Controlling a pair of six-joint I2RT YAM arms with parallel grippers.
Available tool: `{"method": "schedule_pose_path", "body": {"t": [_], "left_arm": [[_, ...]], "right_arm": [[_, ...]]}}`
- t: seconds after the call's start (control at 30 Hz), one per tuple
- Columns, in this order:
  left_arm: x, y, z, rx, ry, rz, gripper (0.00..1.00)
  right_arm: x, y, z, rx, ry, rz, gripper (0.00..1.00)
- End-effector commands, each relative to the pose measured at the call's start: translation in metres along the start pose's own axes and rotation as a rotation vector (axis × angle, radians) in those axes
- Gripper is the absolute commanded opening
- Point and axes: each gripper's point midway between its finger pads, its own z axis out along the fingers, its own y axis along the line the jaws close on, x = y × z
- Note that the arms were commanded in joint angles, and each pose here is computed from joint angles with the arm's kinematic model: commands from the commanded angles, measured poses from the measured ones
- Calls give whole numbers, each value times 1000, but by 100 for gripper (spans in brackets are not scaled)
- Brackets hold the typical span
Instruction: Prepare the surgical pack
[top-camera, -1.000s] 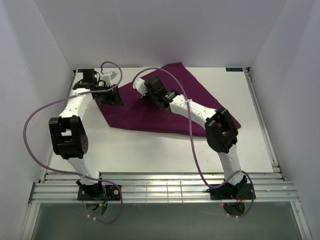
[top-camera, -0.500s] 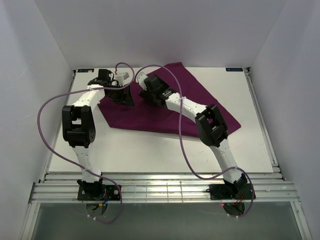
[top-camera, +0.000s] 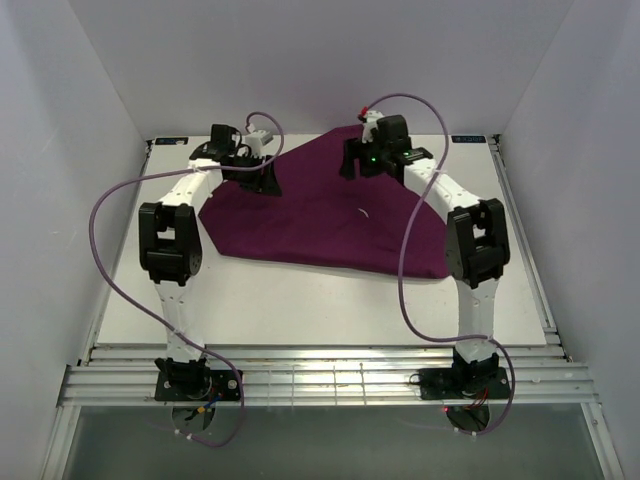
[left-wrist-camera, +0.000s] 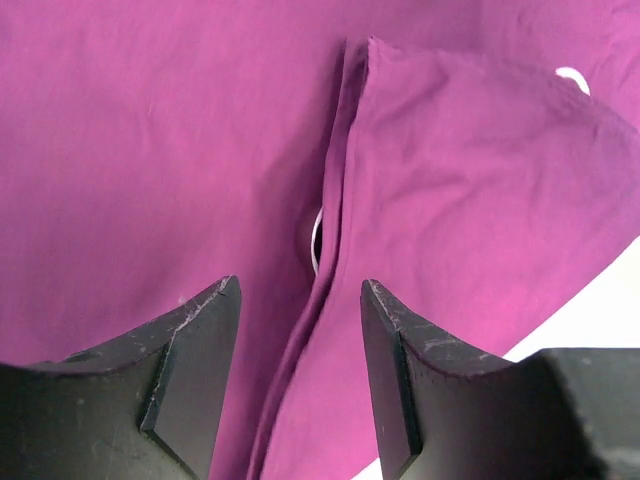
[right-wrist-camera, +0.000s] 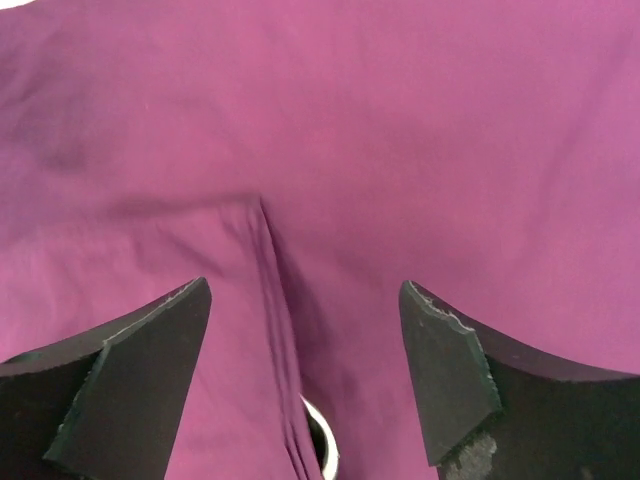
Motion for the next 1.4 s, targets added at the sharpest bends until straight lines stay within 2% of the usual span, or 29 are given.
{"method": "schedule_pose_path", "body": {"t": [0.0,0.07,0.17,0.37,0.5,0.57,0.67,0.93,1.07,1.27,1.37], "left_arm": [[-9,-3,13,38,-12,13,62],[0,2,25,37,13,-8,62],[6,1,34,59,28,-31,62],[7,-2,38,73,32,-44,62],[9,-11,37,95,36,-52,61],[11,-13,37,104,40,-53,61],[10,-13,35,96,37,-48,61],[1,-13,33,95,19,-41,61],[-5,-15,28,83,6,-24,61],[-18,-20,19,80,-24,1,63],[-26,-23,12,77,-43,16,63]], "right_arm": [[28,28,-18,-205,63,116,82],[50,24,-18,-228,99,156,84],[53,25,-10,-376,110,272,86],[70,27,25,-478,174,422,86],[86,40,37,-583,228,549,77],[78,42,37,-616,179,558,71],[80,44,32,-622,163,565,53],[64,48,35,-682,110,607,28],[53,46,36,-667,71,588,8],[12,47,13,-647,-42,508,8],[-6,28,-3,-553,-112,466,8]]}}
